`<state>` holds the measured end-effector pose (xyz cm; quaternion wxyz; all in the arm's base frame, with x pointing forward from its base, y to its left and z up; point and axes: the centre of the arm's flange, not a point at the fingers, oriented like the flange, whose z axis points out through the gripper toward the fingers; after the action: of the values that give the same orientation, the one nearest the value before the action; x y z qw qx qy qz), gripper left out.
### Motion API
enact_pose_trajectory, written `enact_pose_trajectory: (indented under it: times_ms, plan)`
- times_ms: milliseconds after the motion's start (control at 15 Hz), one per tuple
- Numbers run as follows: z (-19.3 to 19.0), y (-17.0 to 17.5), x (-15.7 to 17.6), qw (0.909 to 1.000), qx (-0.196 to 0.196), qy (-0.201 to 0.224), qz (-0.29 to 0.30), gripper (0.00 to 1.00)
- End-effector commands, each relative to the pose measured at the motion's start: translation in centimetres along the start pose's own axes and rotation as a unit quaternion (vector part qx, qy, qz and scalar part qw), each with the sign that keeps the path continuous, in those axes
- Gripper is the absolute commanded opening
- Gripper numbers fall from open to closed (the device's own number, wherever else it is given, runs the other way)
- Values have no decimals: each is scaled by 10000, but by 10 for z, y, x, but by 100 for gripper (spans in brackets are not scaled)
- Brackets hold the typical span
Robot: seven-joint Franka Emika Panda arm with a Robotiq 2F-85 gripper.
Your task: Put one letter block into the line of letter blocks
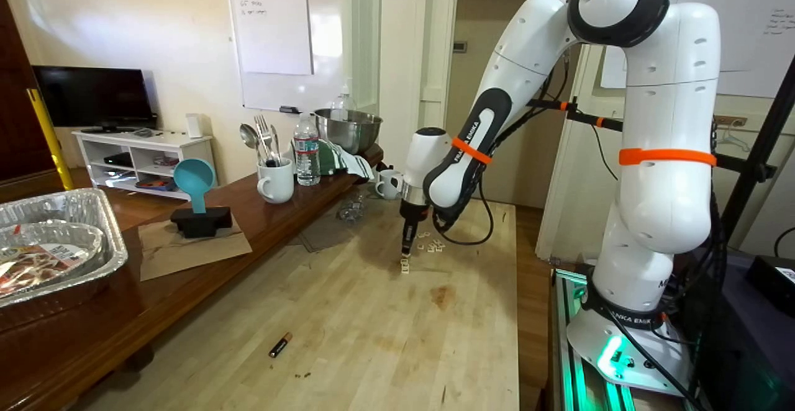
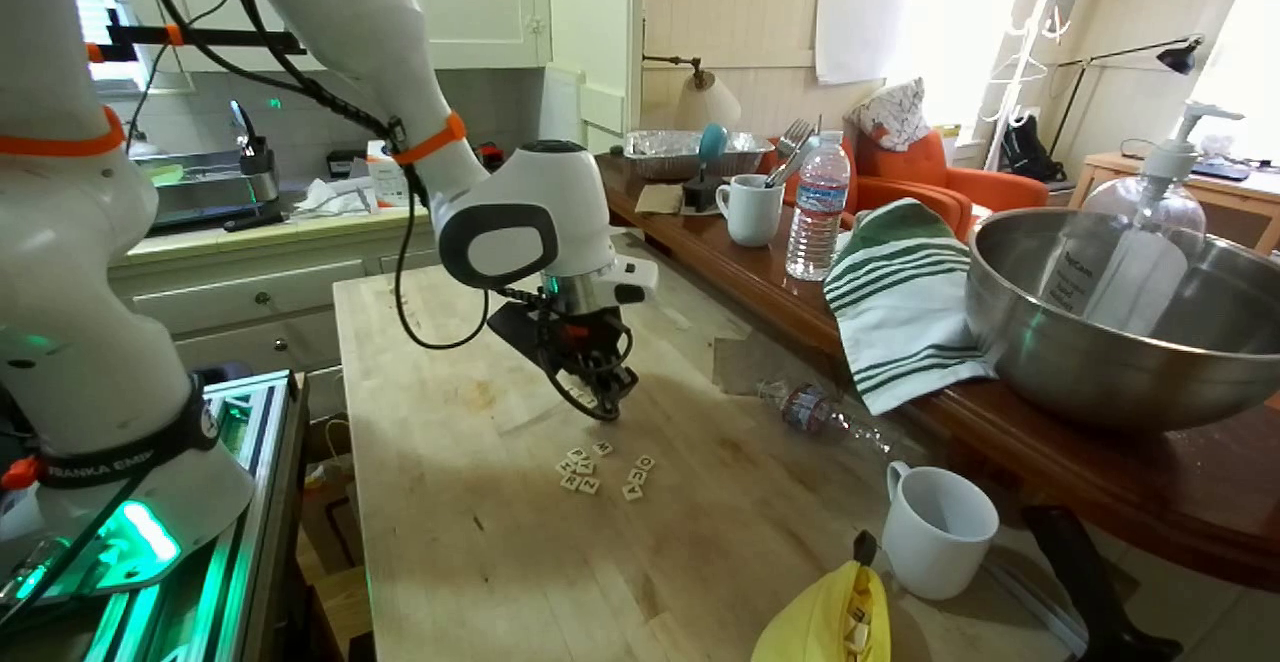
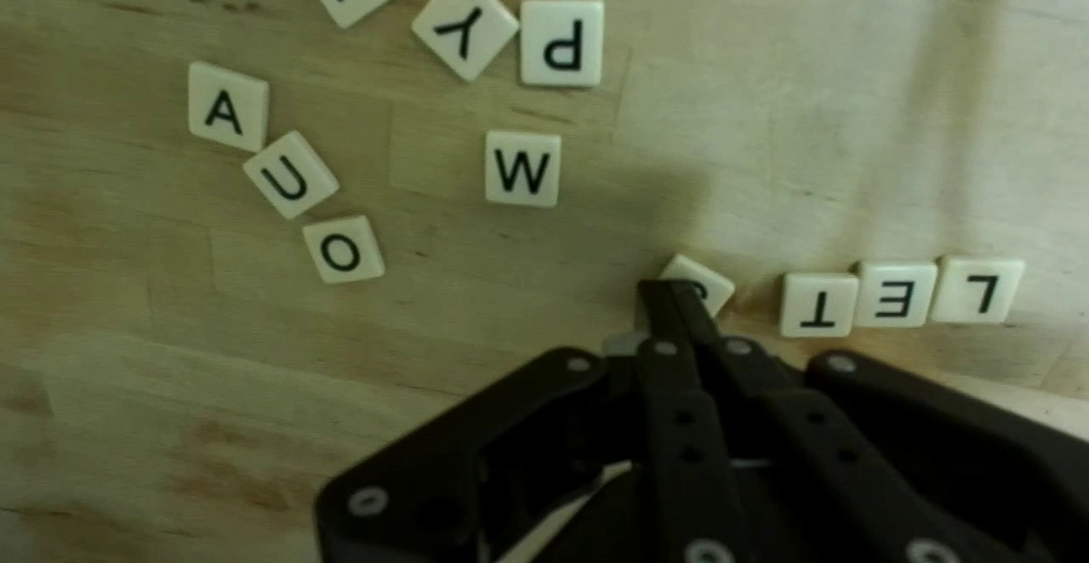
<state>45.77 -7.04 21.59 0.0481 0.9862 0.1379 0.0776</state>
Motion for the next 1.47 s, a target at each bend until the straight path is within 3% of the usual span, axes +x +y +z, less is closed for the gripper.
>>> enact_pose_trajectory:
  times_ms: [0,1400]
  plan:
    - [13,-20,-13,9993,34,-69,-363,0]
    - [18,-42,-15,9881,-278,9,-1513,0]
